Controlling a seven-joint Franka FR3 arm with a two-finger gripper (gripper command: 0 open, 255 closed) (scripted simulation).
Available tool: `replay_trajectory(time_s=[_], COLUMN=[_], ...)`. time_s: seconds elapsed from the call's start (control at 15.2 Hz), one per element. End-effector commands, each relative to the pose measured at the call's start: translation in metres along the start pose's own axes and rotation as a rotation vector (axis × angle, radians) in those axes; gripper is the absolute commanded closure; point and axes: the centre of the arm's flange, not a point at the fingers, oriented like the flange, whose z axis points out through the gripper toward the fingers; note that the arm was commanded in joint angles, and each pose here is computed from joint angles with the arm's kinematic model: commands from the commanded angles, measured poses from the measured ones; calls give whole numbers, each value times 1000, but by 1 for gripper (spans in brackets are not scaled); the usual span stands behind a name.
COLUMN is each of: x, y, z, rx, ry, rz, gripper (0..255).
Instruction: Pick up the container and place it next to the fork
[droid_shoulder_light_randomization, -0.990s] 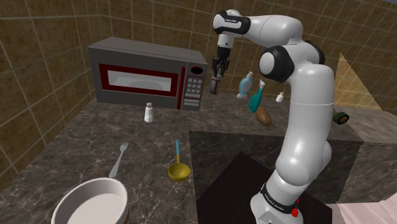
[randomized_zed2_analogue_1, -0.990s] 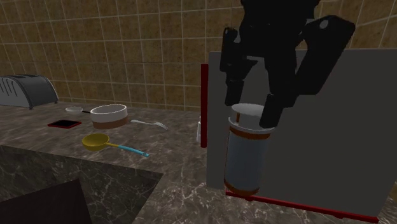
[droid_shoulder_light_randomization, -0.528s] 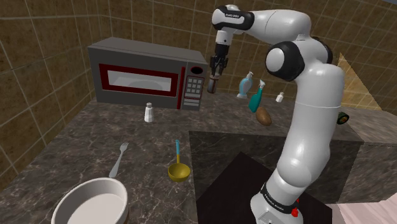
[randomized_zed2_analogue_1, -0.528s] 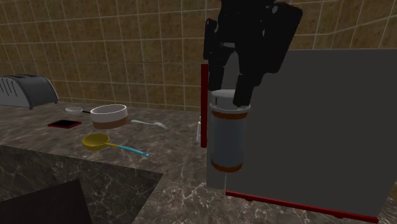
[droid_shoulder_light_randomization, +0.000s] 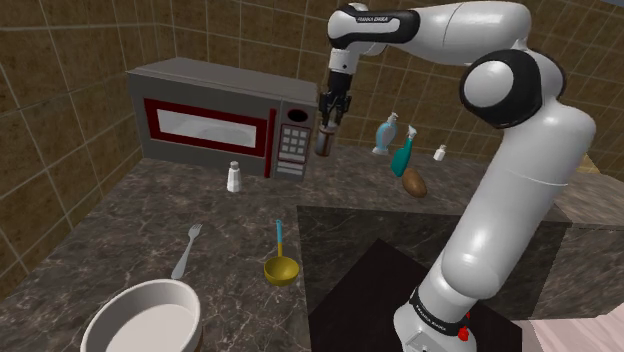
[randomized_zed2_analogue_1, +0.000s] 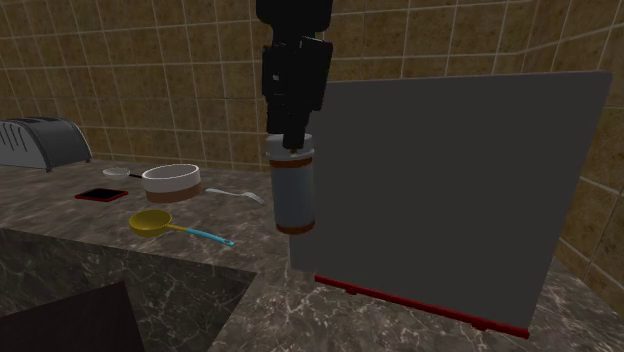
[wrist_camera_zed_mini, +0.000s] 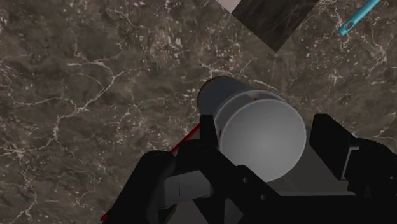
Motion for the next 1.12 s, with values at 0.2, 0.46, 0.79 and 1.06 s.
replay_trajectory(time_s=[0.2,0.46,0.79,1.06], x=[-14,-30,-49,-65], y=[-68,-118,-181,-231], z=[5,11,19,24], rx=[2,2,2,2], ry=[-2,-2,-2,-2], rz=[-6,-6,-6,-6], gripper=[255,255,255,255])
